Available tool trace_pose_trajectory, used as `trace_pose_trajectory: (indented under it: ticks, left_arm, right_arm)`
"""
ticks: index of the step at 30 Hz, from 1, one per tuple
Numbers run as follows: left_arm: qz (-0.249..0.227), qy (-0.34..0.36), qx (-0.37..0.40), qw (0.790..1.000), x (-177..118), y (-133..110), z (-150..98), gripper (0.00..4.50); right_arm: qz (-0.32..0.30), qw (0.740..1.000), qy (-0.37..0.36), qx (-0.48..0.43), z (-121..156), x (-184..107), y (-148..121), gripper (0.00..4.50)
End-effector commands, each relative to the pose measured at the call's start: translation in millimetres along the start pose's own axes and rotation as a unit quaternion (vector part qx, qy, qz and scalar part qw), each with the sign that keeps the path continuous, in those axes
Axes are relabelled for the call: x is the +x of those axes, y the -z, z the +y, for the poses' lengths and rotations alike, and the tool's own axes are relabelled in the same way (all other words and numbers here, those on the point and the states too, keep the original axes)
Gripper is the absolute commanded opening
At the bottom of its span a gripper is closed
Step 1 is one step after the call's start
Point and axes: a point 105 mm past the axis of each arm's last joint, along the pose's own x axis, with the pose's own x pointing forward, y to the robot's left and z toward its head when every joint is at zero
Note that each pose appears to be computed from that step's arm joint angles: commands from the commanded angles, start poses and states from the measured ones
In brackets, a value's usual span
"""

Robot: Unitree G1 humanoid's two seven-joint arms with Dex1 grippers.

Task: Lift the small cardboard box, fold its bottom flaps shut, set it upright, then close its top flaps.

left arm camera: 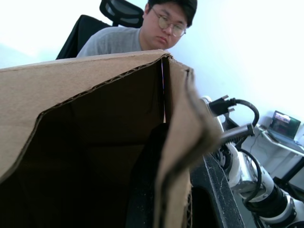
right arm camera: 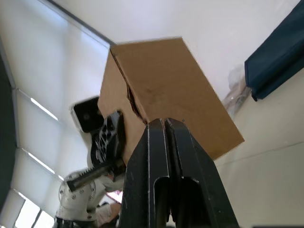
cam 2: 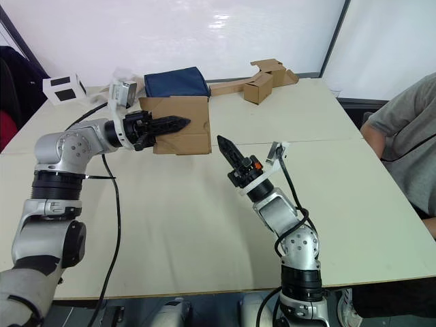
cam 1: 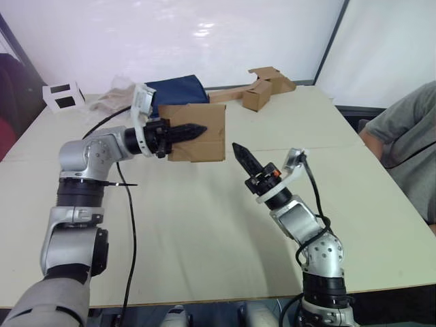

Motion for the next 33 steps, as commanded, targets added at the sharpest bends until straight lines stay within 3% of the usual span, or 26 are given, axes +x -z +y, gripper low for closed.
trace_pose_trajectory:
  ticks: [1,8,14,18,22,25,29,31,33]
  left_arm:
    - [-0.008,0.012,0.030,0.999,3,-14,-7,0.00]
    - [-0.005,0.013,0.028,1.000,4,-12,-7,0.00]
    - [0.000,0.012,0.025,1.000,4,-10,-7,0.00]
    - [0.051,0.000,0.042,0.998,2,-5,-4,0.00]
    - [0.172,-0.009,0.103,0.980,11,7,0,0.00]
    - [0.336,-0.051,0.181,0.923,7,27,19,0.00]
    - [0.432,-0.037,0.218,0.874,13,33,21,0.00]
    - [0.527,0.002,0.255,0.811,16,49,19,0.00]
    - [0.571,0.025,0.263,0.777,20,58,17,0.00]
  right_arm:
    - [0.024,0.999,-0.031,-0.012,13,4,10,0.03]
    - [0.065,0.996,-0.059,-0.006,21,3,23,0.03]
    - [0.061,0.996,-0.054,-0.026,21,-5,12,0.03]
    - [0.115,0.985,-0.063,-0.112,34,-28,-2,0.03]
    - [0.231,0.942,-0.038,-0.240,29,-47,0,0.03]
    - [0.301,0.897,-0.018,-0.324,21,-62,-4,0.03]
    - [0.367,0.836,0.010,-0.408,8,-79,-14,0.03]
    - [0.393,0.802,0.027,-0.449,0,-87,-18,0.03]
    - [0.392,0.795,0.030,-0.462,-2,-87,-20,0.03]
